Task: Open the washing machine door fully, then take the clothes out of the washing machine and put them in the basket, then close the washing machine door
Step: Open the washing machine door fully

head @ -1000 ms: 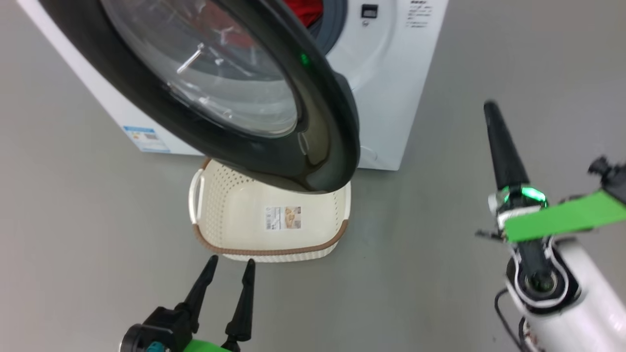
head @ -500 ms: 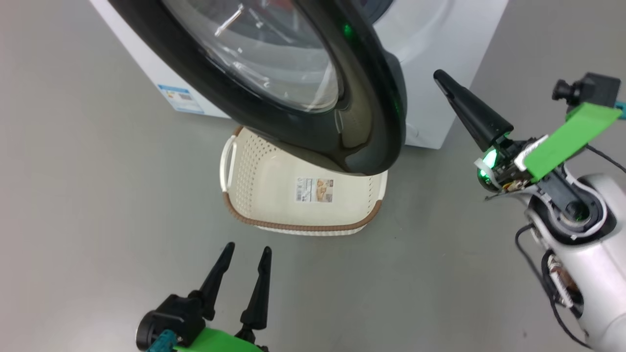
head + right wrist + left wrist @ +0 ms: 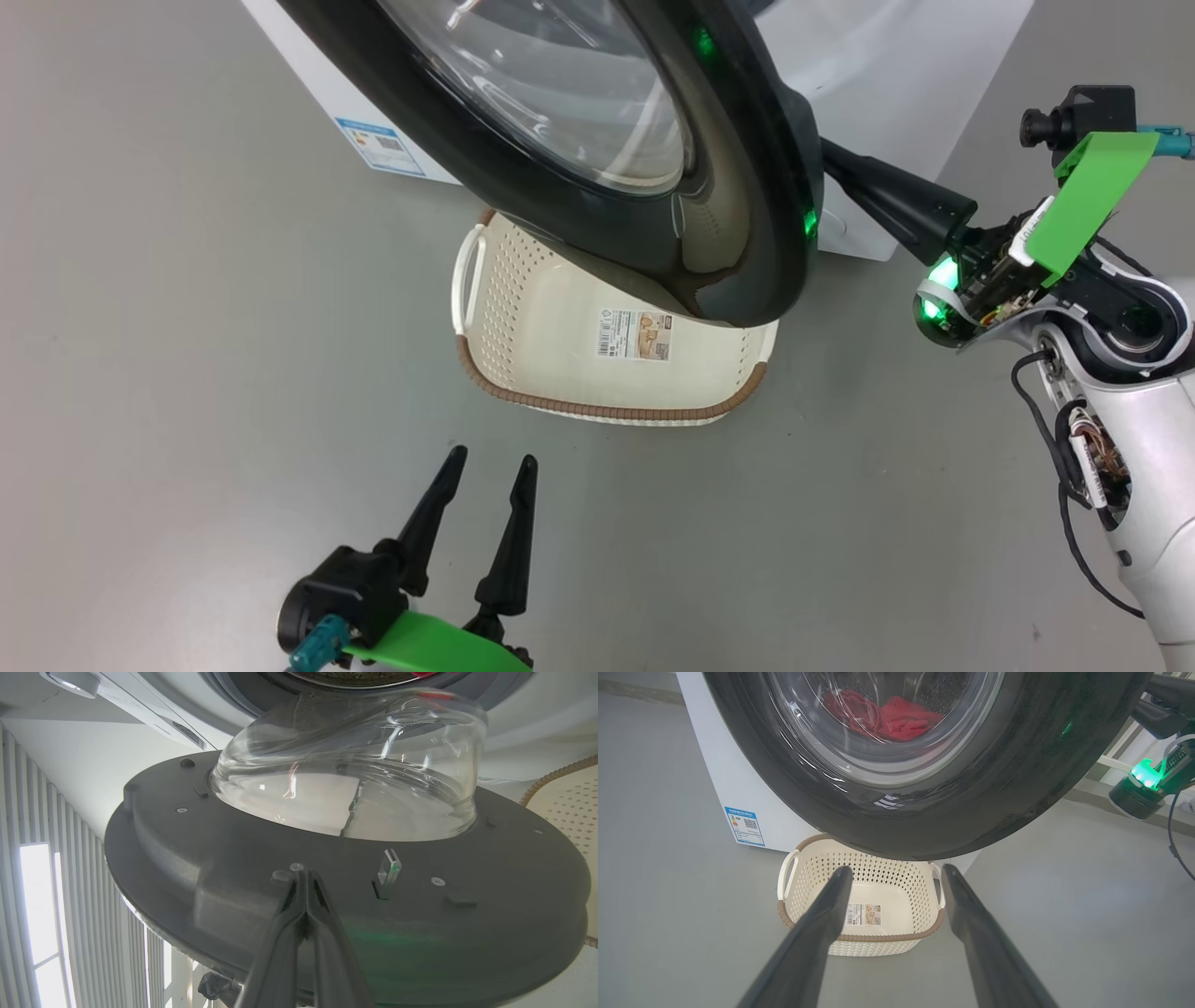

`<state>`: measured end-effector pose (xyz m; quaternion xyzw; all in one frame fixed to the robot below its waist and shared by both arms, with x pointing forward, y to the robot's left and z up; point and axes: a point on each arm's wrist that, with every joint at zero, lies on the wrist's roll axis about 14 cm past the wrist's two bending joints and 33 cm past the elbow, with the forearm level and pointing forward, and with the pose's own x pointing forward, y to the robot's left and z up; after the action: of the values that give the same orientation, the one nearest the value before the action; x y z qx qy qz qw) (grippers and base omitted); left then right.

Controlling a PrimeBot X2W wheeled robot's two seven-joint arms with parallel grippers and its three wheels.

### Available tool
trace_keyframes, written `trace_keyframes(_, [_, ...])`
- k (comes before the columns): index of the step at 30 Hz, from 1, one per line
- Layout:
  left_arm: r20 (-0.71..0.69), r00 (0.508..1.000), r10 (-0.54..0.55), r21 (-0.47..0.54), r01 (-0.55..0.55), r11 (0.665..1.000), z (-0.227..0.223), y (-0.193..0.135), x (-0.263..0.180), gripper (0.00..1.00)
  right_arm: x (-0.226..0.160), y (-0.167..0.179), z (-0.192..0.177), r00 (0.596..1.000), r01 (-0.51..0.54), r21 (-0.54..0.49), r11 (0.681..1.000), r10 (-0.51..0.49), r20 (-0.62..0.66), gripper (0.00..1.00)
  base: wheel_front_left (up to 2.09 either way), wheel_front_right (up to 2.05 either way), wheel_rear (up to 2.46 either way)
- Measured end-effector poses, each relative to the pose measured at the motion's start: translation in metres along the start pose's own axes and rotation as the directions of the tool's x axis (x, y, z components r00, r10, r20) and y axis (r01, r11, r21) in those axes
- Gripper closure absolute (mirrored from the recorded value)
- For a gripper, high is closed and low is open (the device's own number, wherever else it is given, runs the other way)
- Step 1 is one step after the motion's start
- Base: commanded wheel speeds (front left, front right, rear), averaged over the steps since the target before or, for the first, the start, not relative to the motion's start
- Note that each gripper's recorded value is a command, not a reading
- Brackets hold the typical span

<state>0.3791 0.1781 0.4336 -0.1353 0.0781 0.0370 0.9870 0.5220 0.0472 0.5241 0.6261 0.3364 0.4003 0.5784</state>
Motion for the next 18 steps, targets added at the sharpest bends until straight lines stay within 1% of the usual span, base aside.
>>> trace_keyframes(4, [0.002, 1.0, 0.006, -0.005, -0.006, 1.0, 0.001, 0.001, -0.001, 0.0, 0.003, -0.002, -0.003, 1.0, 0.003, 0.013, 1.0, -0.002, -0.029, 1.0, 0.0, 0.0, 0.0])
trace_keyframes(7, [0.013, 1.0, 0.009, -0.008, -0.009, 1.0, 0.005, 0.001, -0.004, 0.0, 0.007, -0.004, -0.012, 0.997, 0.018, 0.003, 1.0, -0.017, -0.069, 1.0, 0.0, 0.0, 0.0])
trace_keyframes(18, [0.068, 0.997, 0.036, -0.007, -0.036, 0.999, 0.023, 0.009, -0.016, 0.0, 0.016, -0.006, -0.064, 0.981, 0.034, 0.003, 0.999, -0.032, -0.192, 1.0, 0.0, 0.0, 0.0])
